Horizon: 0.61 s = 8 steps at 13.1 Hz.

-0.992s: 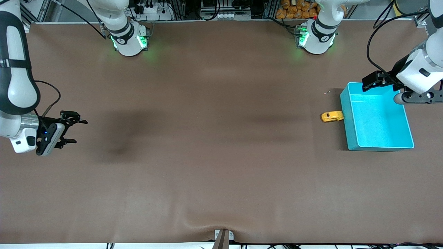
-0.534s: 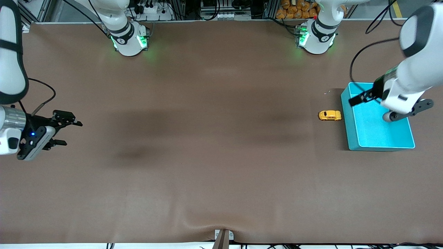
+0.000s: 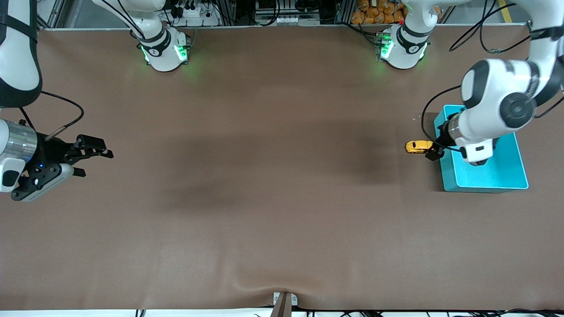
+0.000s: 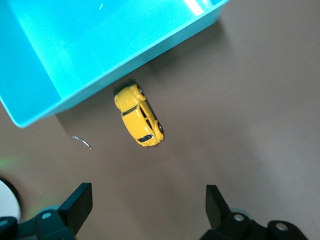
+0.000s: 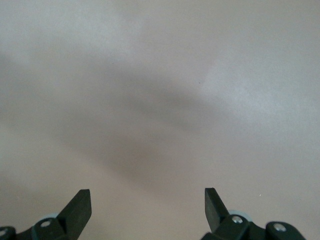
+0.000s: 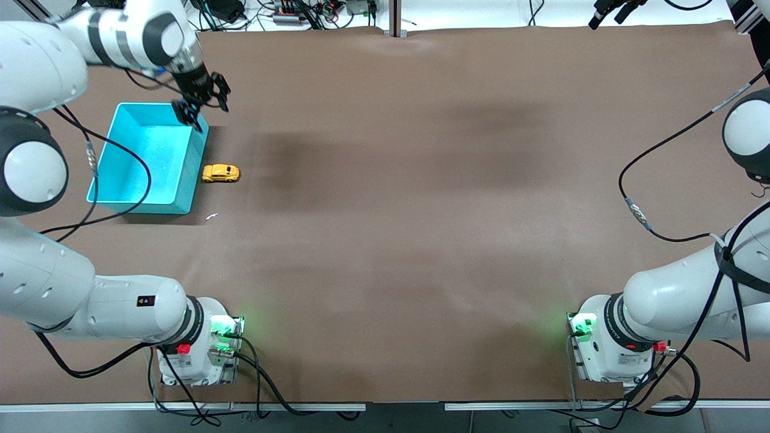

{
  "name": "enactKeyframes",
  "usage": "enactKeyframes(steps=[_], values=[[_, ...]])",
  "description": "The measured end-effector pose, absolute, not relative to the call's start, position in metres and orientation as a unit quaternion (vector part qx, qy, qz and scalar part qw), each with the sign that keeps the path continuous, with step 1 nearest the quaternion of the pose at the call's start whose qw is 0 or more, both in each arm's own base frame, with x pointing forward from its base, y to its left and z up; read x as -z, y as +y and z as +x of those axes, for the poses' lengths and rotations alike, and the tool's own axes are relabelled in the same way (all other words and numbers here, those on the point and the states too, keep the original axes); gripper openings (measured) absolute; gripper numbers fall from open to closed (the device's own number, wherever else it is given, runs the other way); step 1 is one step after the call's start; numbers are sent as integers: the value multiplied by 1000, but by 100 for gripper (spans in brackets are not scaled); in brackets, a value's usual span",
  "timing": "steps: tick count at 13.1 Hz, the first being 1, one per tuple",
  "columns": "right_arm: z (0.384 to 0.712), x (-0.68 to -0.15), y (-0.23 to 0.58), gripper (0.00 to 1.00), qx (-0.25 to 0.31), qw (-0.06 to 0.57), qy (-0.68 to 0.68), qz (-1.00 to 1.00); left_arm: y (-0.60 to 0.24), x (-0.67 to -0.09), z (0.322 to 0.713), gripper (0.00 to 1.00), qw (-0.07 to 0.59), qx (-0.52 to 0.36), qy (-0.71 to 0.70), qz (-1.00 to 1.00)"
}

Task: Wind and store yellow beetle car
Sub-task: 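Lower the left gripper to the car while the right gripper withdraws, then grasp the yellow car with the left gripper and lift it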

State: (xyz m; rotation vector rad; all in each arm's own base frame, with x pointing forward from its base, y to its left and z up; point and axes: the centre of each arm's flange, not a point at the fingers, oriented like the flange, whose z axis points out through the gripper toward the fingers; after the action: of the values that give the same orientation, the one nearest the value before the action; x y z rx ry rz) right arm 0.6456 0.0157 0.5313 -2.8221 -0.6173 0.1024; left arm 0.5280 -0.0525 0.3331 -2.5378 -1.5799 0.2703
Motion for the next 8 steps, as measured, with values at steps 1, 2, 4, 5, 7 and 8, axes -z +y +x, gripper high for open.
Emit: enactKeyframes(steps=[1,2,4,5,7,8], values=[[645,-535,16,100,-37,125,-198,-972,-51,-314,523,100,72,-88,-553,-825],[644,-539,16,100,-38,124,-186,-974,-49,-297,517,100,72,-86,-575,-811],[641,-547,16,100,-45,113,-156,-980,-41,-273,507,100,69,-80,-604,-790],[638,-550,20,100,-54,99,-137,-984,-37,-262,502,100,66,-76,-617,-781],[635,-557,38,100,-60,72,-100,-990,-27,-245,492,100,63,-73,-642,-761],[634,-561,46,100,-60,63,-87,-992,-20,-239,490,100,63,-74,-650,-753]])
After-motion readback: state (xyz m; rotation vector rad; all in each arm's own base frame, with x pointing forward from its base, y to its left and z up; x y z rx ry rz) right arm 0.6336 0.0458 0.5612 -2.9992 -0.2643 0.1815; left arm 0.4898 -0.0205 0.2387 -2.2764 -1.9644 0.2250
